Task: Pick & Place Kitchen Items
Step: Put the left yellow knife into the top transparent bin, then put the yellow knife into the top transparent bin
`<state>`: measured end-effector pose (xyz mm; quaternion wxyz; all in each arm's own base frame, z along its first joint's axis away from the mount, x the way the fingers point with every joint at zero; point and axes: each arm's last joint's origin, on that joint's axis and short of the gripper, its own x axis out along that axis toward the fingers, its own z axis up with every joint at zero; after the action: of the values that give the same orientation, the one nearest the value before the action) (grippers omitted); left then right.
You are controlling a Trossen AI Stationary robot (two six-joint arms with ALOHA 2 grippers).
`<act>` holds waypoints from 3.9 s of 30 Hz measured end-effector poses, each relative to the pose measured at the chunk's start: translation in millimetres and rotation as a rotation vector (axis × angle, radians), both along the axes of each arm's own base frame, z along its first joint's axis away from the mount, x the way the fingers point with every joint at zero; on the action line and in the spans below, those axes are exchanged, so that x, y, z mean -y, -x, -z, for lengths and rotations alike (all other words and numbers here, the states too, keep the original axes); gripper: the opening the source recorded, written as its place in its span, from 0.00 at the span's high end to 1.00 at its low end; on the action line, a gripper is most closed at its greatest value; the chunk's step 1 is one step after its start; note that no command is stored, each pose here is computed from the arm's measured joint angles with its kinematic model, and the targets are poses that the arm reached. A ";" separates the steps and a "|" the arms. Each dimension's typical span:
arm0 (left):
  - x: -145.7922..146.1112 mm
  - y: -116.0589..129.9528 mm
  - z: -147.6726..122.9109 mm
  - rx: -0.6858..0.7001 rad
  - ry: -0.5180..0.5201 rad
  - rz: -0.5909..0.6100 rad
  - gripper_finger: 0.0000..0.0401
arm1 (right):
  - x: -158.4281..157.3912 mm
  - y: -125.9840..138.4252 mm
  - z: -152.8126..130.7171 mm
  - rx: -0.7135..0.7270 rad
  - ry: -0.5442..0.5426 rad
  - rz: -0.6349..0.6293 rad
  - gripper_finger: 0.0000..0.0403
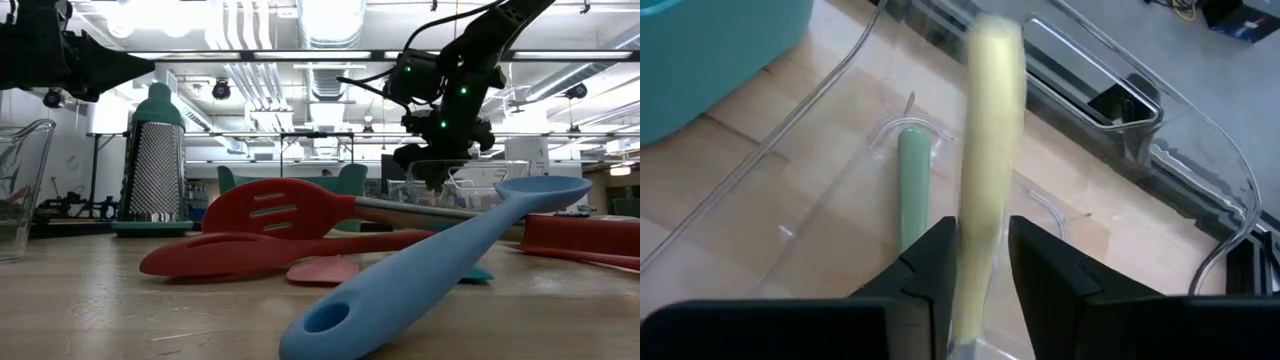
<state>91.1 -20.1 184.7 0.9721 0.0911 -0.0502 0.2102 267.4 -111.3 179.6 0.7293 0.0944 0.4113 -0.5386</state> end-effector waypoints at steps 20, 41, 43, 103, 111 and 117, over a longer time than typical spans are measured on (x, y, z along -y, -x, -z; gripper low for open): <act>0.0 0.0 0.0 0.000 0.000 0.000 0.97 | -32.2 -42.9 -49.7 0.136 0.047 -0.205 0.60; 0.1 -0.1 0.5 -0.006 -0.003 0.003 0.97 | -84.8 -107.0 -12.8 0.296 -0.156 -0.617 0.47; 0.1 -0.1 0.5 -0.005 -0.003 0.003 0.97 | -84.8 -109.9 -5.7 0.311 -0.180 -0.597 0.47; 0.3 -0.4 1.6 -0.018 -0.009 0.003 0.97 | -72.6 -135.3 23.9 0.021 -0.349 -0.289 0.45; 0.3 -0.4 1.6 -0.018 -0.009 0.003 0.97 | -71.9 -127.0 26.2 -0.070 -0.384 -0.282 0.50; 0.2 -0.4 1.6 -0.018 -0.009 0.003 0.97 | -70.5 -124.7 26.3 -0.097 -0.351 -0.265 0.50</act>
<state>91.5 -20.3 183.1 0.9724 0.0974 -0.0427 0.2076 392.1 -40.8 153.3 0.7452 0.1391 0.5423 -0.3622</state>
